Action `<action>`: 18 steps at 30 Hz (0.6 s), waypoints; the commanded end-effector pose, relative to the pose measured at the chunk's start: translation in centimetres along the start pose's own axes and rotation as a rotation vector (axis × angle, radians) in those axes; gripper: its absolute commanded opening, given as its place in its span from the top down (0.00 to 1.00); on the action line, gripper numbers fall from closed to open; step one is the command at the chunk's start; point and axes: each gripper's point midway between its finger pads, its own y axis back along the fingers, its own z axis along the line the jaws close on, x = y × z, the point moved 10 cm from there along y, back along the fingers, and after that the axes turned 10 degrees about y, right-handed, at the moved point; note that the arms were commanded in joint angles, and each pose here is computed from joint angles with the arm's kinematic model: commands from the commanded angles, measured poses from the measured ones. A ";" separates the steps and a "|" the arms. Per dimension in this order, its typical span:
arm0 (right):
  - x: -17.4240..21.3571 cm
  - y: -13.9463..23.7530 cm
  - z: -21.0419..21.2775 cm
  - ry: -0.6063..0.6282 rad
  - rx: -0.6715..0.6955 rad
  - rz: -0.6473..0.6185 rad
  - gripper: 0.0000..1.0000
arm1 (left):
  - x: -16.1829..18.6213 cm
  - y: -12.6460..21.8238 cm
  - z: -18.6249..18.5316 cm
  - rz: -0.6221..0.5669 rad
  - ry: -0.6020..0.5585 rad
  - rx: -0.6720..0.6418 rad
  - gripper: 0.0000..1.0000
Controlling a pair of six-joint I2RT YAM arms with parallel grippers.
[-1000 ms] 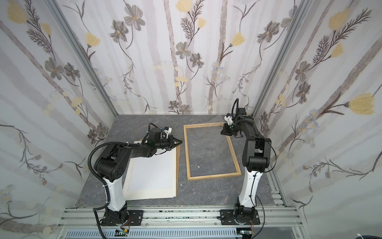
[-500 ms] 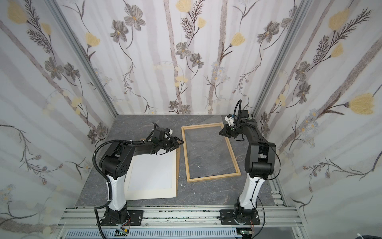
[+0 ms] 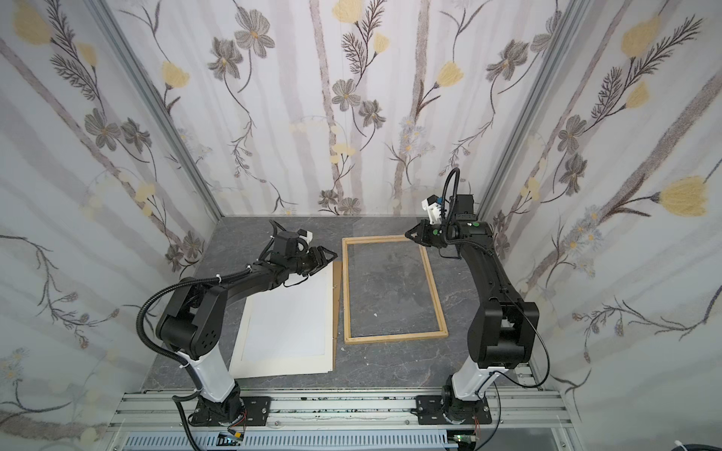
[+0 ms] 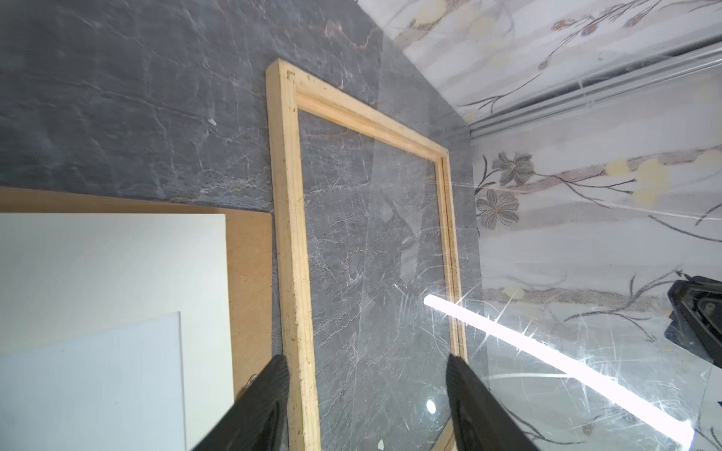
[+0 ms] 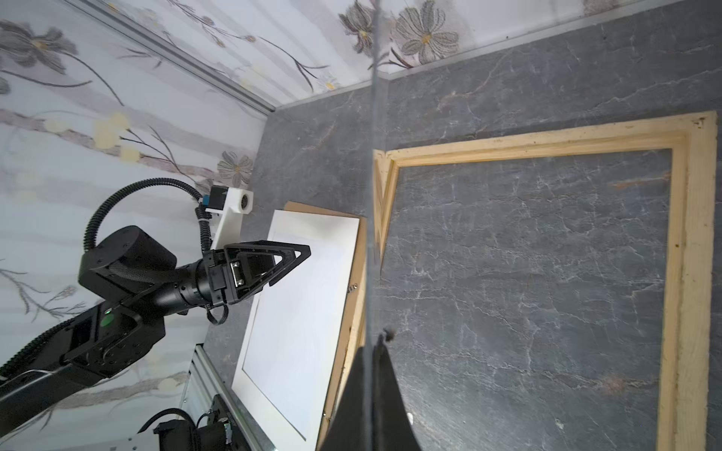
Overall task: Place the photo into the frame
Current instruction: 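Open the left gripper and draw it back while the right holds the sheet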
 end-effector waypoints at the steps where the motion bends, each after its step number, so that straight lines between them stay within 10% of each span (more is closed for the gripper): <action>1: -1.1 0.8 1.9 0.027 -0.107 -0.050 1.00 | -0.4 1.8 0.2 -0.039 -0.010 -0.019 0.36; 18: -2.7 -0.8 3.5 -0.066 -0.400 -0.090 1.00 | -0.8 8.4 2.7 -0.136 0.020 0.007 0.35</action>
